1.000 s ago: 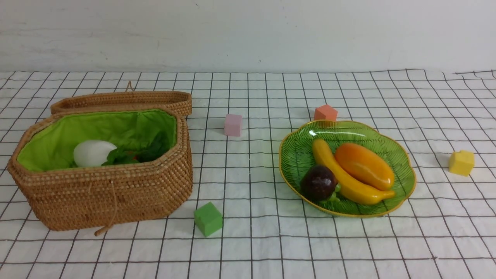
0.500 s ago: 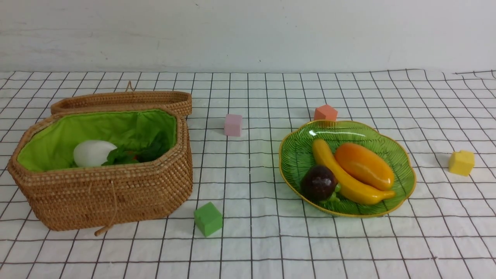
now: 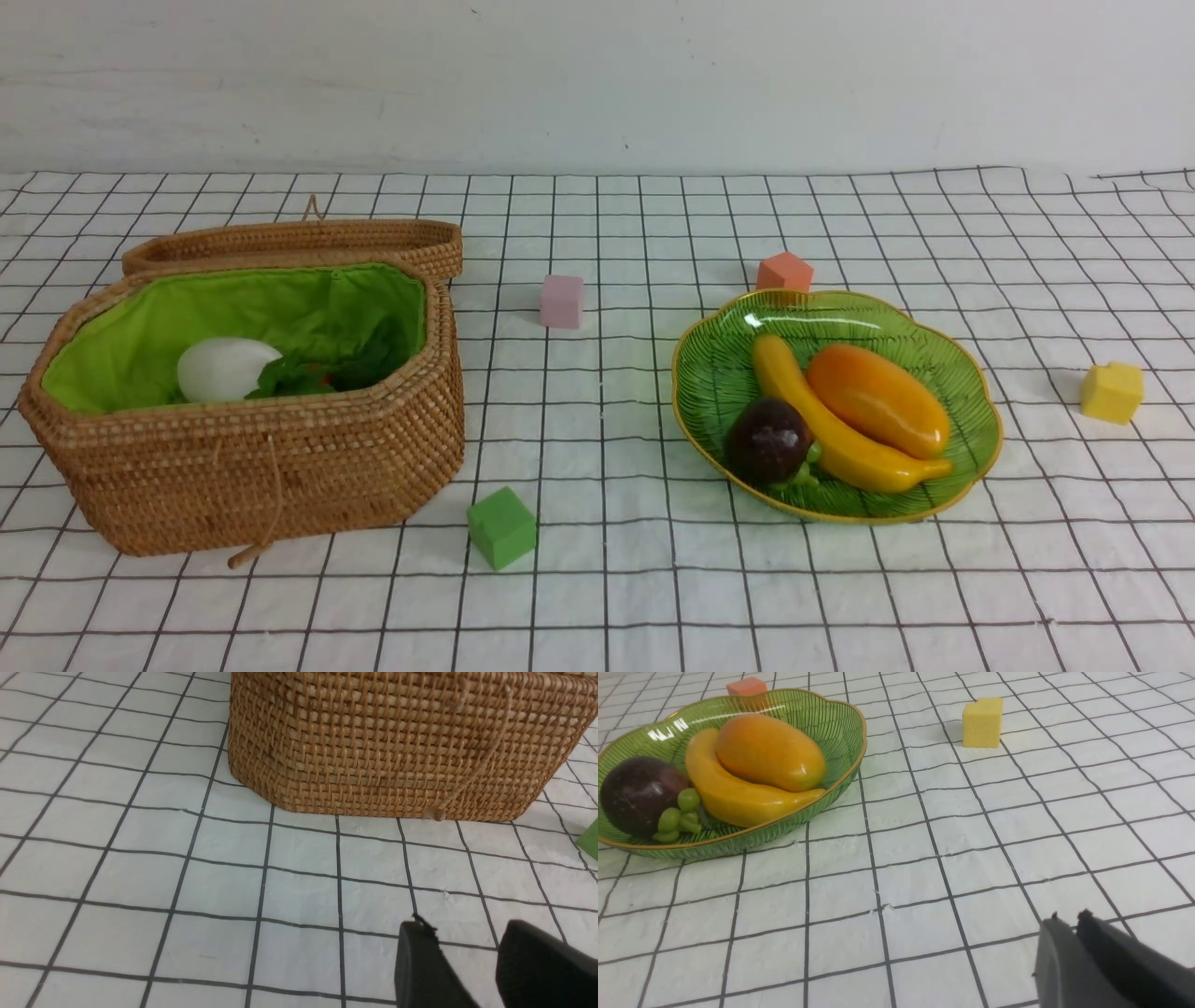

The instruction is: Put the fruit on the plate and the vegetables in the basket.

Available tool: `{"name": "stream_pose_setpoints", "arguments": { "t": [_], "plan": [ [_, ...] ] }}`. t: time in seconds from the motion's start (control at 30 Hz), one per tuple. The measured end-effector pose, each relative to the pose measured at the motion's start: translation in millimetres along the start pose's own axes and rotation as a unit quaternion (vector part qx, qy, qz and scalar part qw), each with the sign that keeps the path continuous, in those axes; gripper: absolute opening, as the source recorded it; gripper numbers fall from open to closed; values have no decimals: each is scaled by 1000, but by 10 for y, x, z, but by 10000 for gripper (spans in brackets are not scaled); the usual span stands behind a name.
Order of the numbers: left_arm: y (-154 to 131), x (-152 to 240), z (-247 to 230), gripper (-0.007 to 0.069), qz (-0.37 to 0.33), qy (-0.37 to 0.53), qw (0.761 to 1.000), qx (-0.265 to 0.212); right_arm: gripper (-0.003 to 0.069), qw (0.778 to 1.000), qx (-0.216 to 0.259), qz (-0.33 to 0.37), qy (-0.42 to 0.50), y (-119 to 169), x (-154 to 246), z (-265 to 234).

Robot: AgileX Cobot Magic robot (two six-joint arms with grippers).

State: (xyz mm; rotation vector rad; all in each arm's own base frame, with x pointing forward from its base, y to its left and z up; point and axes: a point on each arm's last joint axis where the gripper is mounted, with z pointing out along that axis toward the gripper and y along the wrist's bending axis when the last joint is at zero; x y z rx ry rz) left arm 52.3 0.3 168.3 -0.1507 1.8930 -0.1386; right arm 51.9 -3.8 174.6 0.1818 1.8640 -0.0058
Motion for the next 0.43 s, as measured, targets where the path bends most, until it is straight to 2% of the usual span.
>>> {"name": "stream_pose_setpoints", "arguments": {
  "t": [0.43],
  "plan": [
    [0, 0, 0, 239, 0, 0, 1000, 0, 88, 1000, 0, 0, 0, 0, 0, 0]
  ]
}}
